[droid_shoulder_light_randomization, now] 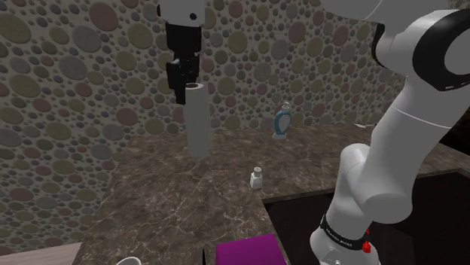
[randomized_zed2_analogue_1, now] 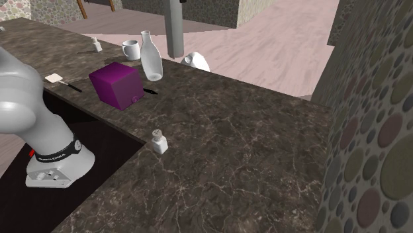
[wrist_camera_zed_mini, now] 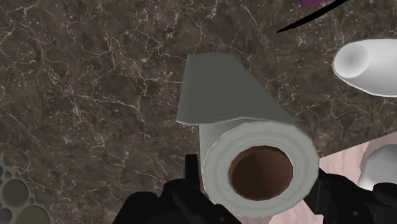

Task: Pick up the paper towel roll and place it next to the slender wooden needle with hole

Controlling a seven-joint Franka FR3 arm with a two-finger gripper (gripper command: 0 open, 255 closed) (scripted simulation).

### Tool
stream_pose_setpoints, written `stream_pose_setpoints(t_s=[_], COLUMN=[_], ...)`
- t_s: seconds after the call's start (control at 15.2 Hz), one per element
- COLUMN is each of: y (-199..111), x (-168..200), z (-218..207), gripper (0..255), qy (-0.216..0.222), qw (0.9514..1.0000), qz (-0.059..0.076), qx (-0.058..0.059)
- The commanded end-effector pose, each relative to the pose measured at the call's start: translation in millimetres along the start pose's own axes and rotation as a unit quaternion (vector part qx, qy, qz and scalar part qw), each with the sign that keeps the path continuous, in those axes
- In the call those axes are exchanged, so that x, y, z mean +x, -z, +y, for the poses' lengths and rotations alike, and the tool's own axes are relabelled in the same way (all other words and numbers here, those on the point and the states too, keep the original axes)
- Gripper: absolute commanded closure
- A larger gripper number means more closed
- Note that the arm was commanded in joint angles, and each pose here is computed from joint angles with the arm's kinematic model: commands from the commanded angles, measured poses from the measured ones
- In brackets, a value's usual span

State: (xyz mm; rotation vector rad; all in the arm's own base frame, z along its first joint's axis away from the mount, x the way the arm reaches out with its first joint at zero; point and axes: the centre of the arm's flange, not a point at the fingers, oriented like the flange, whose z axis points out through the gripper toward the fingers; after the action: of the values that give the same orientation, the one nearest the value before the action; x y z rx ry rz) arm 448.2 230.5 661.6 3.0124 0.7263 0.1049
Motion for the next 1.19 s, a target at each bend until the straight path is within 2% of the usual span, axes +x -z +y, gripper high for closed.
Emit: stream_pose_setpoints(t_s=[0.0, 0.4, 1.12], y=[8, 33, -24], x=[4, 15, 11], z=[-26, -96, -99], gripper=[255, 255, 255], qy=[-0.001, -0.001, -0.001], qw=[1.0, 1.0, 1.0], qz=[0.0, 0.0, 0.0], qx=[0.0, 0.0, 0.0])
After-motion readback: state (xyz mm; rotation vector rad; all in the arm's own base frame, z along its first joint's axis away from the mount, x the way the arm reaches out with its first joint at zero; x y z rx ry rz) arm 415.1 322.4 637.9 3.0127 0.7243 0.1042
